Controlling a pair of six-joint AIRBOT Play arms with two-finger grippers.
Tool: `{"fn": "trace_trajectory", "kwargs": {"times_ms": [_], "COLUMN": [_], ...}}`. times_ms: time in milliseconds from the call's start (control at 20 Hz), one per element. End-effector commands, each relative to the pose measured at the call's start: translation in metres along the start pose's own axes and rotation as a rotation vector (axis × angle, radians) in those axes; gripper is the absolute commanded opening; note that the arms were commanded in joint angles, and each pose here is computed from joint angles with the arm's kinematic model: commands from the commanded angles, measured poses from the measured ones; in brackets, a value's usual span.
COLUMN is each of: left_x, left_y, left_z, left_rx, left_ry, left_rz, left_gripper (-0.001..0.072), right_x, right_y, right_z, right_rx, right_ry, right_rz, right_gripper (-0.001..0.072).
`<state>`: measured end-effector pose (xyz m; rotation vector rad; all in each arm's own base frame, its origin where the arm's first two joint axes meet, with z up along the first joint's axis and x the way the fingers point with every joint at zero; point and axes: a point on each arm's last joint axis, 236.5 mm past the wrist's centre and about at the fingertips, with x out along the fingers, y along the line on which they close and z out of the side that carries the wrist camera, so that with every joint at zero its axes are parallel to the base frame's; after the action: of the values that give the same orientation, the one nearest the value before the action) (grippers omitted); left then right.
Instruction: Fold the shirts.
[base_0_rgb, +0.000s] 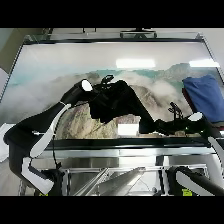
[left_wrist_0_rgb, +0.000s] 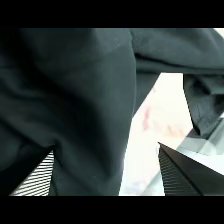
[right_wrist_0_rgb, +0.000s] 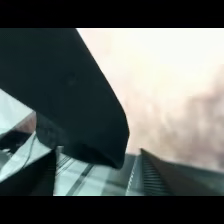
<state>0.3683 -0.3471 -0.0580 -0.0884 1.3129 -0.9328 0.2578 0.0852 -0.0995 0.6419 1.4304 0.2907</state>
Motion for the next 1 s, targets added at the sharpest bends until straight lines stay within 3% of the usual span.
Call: {"fn": "trace_trajectory", "kwargs": {"times_ms": [0,100,150,350,500,700,950], "left_x": [0.026,0.025,0.018,-0.045,-0.15,-0.317,-0.506], "left_y": [0.008,0.009,0.008,-0.027,-0.088,-0.17,-0.276], "left_z": [-0.004,-0.004,0.001,0.046,0.103,0.122,0.059], "left_rx": [-0.021,-0.039,-0.051,0.013,0.113,0.313,0.556], "left_ry": [0.013,0.01,-0.007,-0.138,-0.379,-0.7,-1.088], "left_rz": [0.023,0.021,0.022,-0.008,-0.075,-0.049,0.041], "left_gripper": [0.0533,0.0044,0.0003,0.0021,0.0022,0.0022,0.0023], "right_x": [0.002,0.001,0.0,-0.014,-0.068,-0.22,-0.434], "right_y": [0.016,0.027,0.032,0.023,0.037,0.159,0.302], "right_z": [0.011,0.016,0.019,0.034,0.062,0.109,0.052], "right_rx": [-0.038,-0.052,-0.062,-0.132,-0.183,-0.441,-0.813], "right_ry": [-0.05,-0.074,-0.087,-0.095,-0.121,-0.515,-1.105], "right_rz": [0.058,0.105,0.124,0.041,-0.019,0.055,0.041], "right_gripper": [0.0238,0.0065,0.0021,0.0019,0.0019,0.0019,0.0019]}}
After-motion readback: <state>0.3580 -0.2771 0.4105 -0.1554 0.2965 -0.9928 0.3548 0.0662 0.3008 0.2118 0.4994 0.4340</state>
